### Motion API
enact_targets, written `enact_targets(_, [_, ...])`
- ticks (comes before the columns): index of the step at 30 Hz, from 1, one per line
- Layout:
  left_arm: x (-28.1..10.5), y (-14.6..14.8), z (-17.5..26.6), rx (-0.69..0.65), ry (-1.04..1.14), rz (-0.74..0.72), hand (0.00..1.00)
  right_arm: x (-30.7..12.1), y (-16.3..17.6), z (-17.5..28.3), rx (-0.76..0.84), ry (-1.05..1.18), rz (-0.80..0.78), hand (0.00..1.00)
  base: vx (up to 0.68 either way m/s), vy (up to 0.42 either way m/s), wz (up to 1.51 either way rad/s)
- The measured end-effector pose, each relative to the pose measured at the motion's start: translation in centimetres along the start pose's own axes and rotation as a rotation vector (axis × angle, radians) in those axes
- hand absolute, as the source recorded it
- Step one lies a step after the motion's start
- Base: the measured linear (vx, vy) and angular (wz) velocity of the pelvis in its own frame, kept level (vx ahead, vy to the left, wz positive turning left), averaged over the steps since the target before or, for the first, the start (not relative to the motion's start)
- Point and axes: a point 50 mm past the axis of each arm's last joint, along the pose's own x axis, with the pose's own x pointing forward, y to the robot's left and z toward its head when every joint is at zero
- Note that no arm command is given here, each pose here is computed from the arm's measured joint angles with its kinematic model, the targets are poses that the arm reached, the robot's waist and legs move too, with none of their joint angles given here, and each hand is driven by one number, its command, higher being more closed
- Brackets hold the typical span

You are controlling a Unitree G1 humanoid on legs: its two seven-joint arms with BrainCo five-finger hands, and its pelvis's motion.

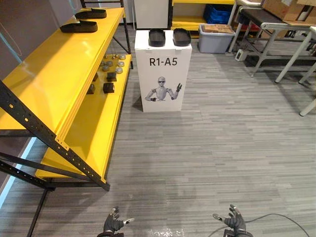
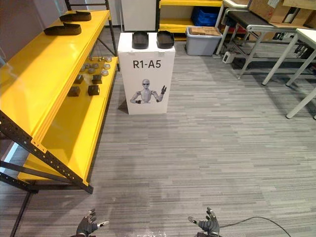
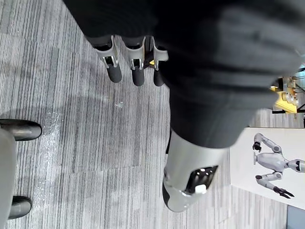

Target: Walk over and take plastic housings, then place them on the shelf

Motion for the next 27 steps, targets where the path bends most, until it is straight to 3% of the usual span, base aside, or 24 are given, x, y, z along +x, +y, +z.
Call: enact_targets(27, [-0.5,-0.1,1.7,-0.084,-0.098,0.038,0.00,0.6,-0.2,1.6,-0.004,-0.050,-0.011,0.00,-0.03,0.026,-0.10])
